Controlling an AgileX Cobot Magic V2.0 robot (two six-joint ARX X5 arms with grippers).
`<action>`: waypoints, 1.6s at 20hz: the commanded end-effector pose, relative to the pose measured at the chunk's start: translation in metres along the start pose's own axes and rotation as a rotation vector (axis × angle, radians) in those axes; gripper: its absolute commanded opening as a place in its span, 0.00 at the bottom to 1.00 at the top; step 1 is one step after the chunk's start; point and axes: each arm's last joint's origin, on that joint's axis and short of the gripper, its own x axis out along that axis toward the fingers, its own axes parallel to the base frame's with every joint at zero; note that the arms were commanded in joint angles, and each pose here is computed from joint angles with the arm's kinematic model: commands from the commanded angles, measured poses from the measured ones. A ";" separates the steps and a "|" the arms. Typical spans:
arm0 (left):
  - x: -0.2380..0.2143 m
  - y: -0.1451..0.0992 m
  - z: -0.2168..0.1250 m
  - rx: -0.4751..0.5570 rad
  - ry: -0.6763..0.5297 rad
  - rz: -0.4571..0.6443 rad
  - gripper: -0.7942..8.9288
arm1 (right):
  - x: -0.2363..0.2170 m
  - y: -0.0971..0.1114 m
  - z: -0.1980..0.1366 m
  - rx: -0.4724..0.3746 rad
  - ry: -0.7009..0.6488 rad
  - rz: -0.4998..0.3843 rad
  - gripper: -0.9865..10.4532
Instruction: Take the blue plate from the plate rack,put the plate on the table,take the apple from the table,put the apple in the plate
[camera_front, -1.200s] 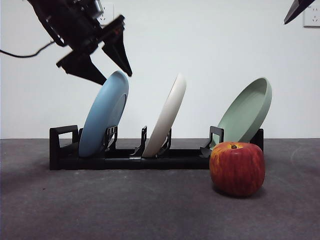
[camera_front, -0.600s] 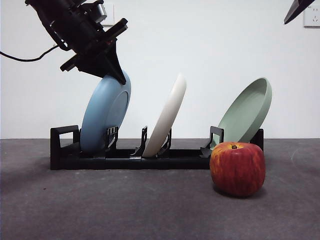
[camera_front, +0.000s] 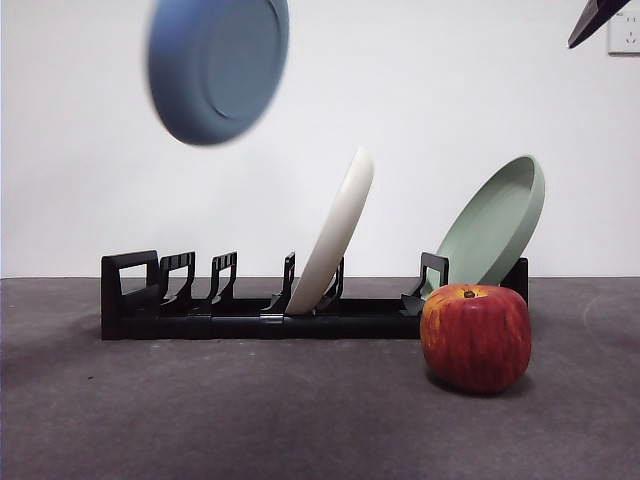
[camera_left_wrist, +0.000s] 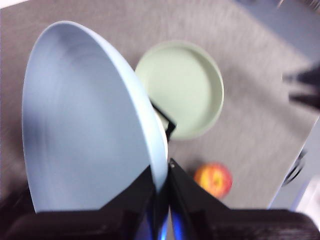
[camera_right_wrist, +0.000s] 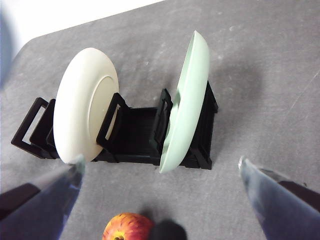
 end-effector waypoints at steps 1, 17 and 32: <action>-0.018 -0.029 -0.013 0.124 0.106 0.131 0.07 | 0.000 0.001 0.001 -0.007 -0.007 0.003 0.55; 0.044 -0.174 -0.151 0.305 0.419 0.526 0.07 | 0.000 0.001 0.001 -0.008 -0.007 0.003 0.55; 0.184 -0.135 -0.217 0.354 0.421 0.290 0.07 | 0.000 0.001 0.001 -0.007 -0.006 0.003 0.55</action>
